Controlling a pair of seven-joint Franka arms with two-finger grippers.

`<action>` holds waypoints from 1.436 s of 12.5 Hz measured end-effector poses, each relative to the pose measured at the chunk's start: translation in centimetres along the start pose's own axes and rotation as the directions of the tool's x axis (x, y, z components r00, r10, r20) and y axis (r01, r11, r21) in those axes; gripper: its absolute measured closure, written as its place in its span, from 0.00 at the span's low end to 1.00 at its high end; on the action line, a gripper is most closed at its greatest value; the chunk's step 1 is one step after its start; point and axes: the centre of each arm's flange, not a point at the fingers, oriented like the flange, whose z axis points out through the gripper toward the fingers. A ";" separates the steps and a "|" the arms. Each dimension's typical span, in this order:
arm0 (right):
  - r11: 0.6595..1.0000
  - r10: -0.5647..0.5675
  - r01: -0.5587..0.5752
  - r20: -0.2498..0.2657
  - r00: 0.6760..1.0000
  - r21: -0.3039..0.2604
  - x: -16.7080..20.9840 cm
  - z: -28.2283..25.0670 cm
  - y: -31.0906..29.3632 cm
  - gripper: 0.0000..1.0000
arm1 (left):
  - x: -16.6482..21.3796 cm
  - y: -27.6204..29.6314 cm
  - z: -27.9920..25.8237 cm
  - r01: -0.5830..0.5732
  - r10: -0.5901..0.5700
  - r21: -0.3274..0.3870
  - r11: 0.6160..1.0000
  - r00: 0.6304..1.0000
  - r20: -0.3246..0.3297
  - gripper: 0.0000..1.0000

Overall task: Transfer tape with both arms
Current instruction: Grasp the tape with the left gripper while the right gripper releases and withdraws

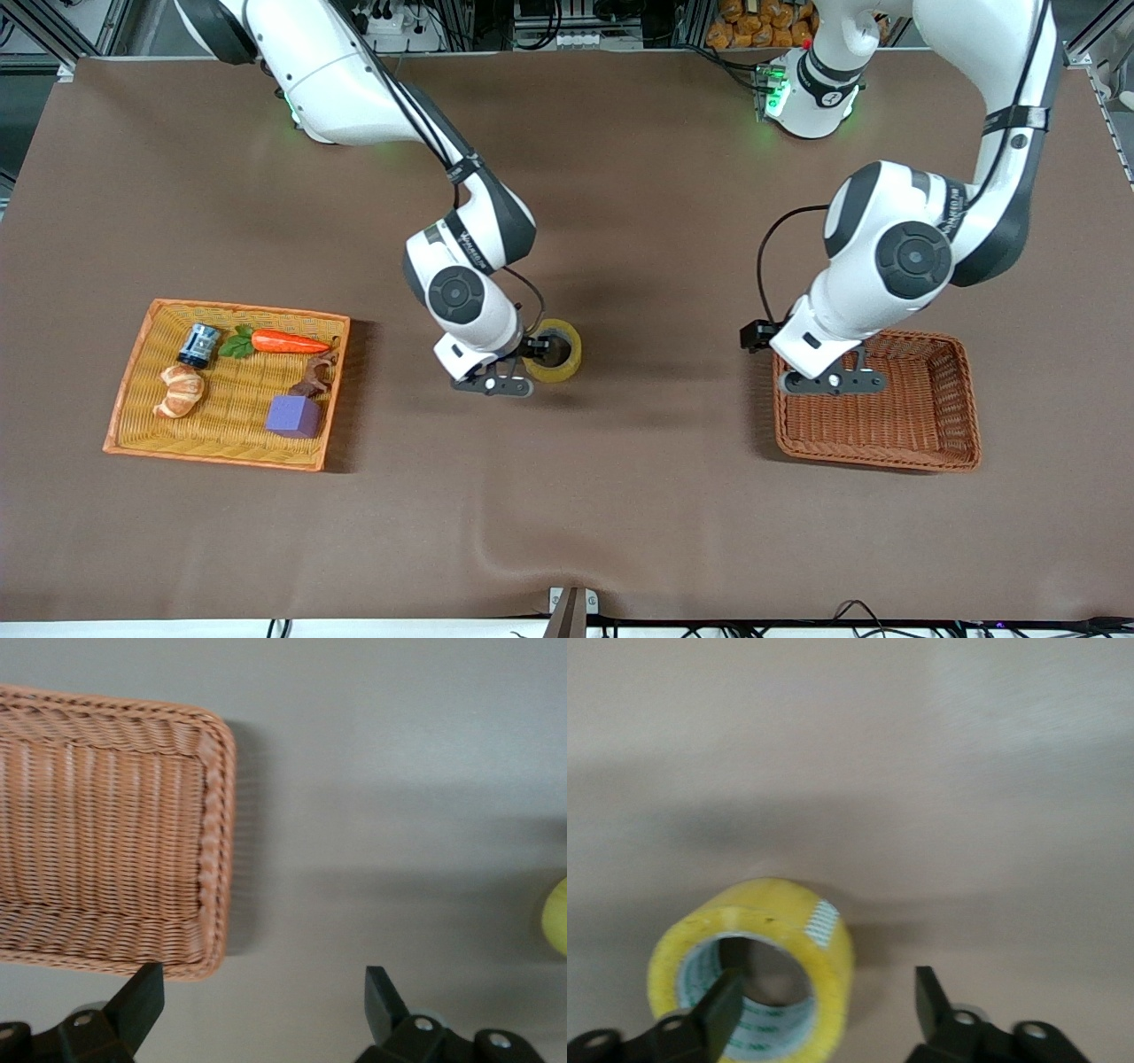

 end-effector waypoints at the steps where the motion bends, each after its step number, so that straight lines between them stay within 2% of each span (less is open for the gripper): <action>1: 0.999 -0.023 0.023 0.006 1.000 -0.022 1.1 -2.1 1.7 0.00 | -0.6 2.0 0.6 0.019 -0.019 -0.005 1.000 1.000 -0.004 0.00; 3: 0.995 -0.091 0.092 0.018 0.996 -0.034 4.1 -6.7 7.1 0.00 | -2.5 7.5 2.9 0.065 -0.065 -0.017 0.998 0.998 -0.011 0.00; 5: 0.988 -0.147 0.149 0.051 0.988 -0.031 6.5 -10.5 13.7 0.00 | -4.0 12.7 5.5 0.119 -0.121 -0.052 0.992 0.992 -0.038 0.00; 8: 0.978 -0.205 0.206 0.069 0.976 -0.009 8.2 -15.8 22.4 0.00 | -5.8 20.5 10.0 0.213 -0.215 -0.082 0.974 0.976 -0.024 0.00; 11: 0.981 -0.193 0.193 0.036 0.980 0.005 7.1 -21.0 29.4 0.00 | -7.0 26.2 14.2 0.226 -0.232 -0.125 0.966 0.972 -0.031 0.00; 14: 0.974 -0.227 0.227 -0.041 0.973 0.000 4.6 -27.4 37.7 0.00 | -6.8 26.9 17.3 0.229 -0.237 -0.146 0.962 0.971 -0.037 0.00; 15: 0.972 -0.236 0.235 -0.068 0.969 -0.017 3.5 -29.5 40.2 0.00 | -6.8 26.9 18.0 0.230 -0.237 -0.145 0.962 0.971 -0.035 0.08; 16: 0.971 -0.238 0.235 -0.088 0.967 -0.041 2.3 -31.5 42.0 0.00 | -7.0 27.0 18.6 0.228 -0.235 -0.140 0.963 0.972 -0.031 0.08; 17: 0.971 -0.236 0.231 -0.098 0.967 -0.055 1.0 -33.0 43.1 0.00 | -7.2 27.2 19.1 0.225 -0.231 -0.136 0.965 0.973 -0.027 0.14; 18: 0.972 -0.231 0.226 -0.100 0.968 -0.060 -0.2 -34.2 43.5 0.00 | -7.5 27.3 19.5 0.222 -0.227 -0.132 0.966 0.974 -0.024 0.26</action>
